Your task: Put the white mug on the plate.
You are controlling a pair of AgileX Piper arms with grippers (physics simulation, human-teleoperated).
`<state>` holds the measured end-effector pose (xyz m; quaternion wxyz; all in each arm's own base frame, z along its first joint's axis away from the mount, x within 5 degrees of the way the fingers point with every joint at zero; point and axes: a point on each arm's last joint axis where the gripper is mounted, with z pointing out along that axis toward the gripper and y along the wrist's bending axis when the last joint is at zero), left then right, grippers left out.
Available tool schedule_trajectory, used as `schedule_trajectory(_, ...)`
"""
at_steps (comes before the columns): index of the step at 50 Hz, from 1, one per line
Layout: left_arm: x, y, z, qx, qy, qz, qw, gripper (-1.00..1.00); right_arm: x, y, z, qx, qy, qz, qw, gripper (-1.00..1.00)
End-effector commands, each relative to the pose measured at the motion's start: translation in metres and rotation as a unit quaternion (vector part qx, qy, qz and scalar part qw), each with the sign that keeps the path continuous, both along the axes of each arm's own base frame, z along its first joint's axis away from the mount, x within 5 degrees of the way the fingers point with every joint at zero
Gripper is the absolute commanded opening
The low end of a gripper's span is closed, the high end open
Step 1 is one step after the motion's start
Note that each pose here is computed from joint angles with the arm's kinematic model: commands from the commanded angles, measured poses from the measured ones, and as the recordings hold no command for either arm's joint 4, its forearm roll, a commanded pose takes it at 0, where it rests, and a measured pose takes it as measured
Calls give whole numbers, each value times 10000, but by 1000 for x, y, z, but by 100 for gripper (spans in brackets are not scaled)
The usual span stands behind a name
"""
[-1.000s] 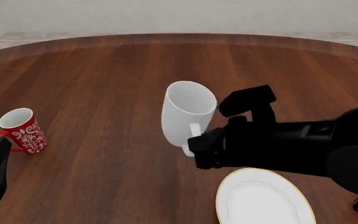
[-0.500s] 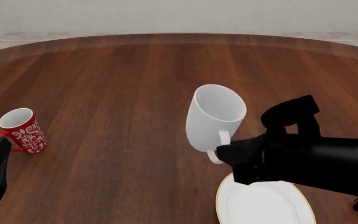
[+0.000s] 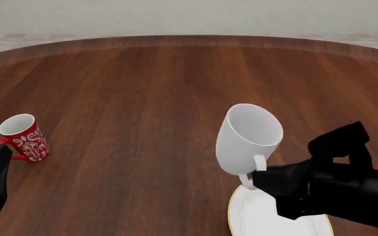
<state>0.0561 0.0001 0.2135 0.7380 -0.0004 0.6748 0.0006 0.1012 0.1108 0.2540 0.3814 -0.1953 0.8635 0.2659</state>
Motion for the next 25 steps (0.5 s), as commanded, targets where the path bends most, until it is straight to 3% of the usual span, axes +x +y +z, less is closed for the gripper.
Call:
schedule_trajectory(1, 0, 0, 0, 0, 0, -1, 10000, 100, -10, -14, -5, -17, 46, -104, 9999, -100)
schedule_trajectory(25, 0, 0, 0, 1, 0, 0, 10000, 100, -26, -37, -22, -112, 174, -291, 9994, -100)
